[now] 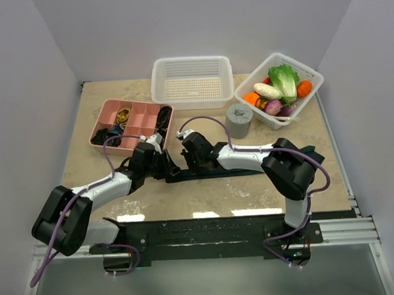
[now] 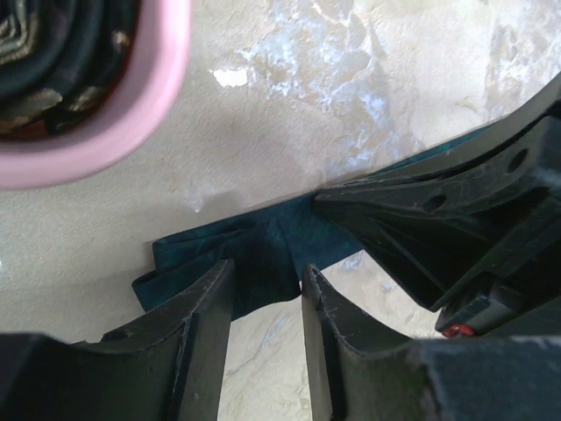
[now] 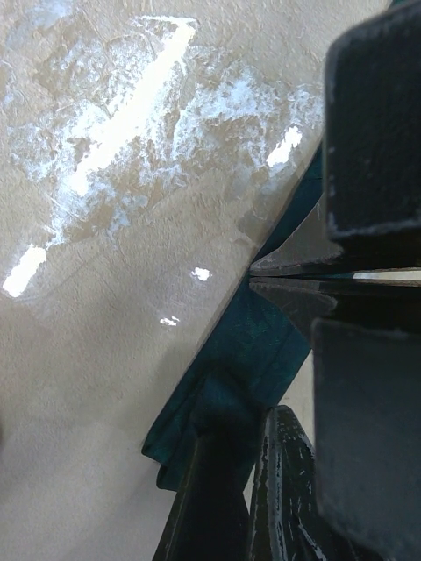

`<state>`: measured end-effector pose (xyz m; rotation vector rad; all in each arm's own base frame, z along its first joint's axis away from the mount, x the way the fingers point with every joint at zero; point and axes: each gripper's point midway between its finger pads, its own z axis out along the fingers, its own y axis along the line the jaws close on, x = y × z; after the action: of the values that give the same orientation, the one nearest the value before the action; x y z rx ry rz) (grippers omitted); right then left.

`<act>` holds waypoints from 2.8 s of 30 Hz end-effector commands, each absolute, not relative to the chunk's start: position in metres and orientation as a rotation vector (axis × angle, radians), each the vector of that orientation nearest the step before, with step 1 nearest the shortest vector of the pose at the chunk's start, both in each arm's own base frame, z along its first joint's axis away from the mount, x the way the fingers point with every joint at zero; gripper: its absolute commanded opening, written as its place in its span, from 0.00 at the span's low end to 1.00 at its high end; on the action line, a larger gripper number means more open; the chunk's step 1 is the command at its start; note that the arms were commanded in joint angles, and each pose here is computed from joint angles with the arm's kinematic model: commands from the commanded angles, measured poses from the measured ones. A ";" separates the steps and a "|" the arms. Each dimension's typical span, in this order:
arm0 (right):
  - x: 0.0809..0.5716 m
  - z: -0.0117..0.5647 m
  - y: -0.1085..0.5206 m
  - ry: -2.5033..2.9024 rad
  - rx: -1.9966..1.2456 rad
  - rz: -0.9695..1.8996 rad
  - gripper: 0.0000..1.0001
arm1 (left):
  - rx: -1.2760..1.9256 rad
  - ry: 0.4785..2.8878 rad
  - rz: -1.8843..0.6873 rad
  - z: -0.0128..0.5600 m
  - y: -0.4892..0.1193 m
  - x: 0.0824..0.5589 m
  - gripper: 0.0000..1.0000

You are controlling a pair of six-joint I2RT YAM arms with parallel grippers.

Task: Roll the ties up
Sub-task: Roll the tie at the center of the board.

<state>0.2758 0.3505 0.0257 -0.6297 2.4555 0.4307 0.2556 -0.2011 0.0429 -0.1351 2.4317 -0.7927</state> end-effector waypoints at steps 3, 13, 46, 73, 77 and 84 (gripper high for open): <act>0.285 0.050 0.351 2.388 -0.623 0.436 0.00 | -0.134 2.320 -0.895 0.067 -0.216 0.268 0.40; 0.287 0.049 0.351 2.389 -0.622 0.433 0.00 | -0.146 2.321 -0.937 0.056 -0.220 0.265 0.17; 0.278 0.096 0.376 2.263 -0.681 0.652 0.00 | -0.133 2.315 -0.817 0.070 -0.216 0.276 0.21; 0.273 0.064 0.374 2.306 -0.694 0.651 0.00 | -0.204 2.293 -0.891 0.056 -0.168 0.255 0.76; 0.270 0.054 0.374 2.324 -0.698 0.654 0.00 | -0.224 2.304 -0.907 0.048 -0.169 0.251 0.75; 0.269 0.034 0.372 2.364 -0.698 0.634 0.00 | -0.242 2.322 -0.929 0.035 -0.171 0.249 0.72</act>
<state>0.2684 0.3700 0.0429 -0.6968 2.3595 0.6265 0.2450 -0.1665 0.0346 -0.2378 2.3496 -0.8808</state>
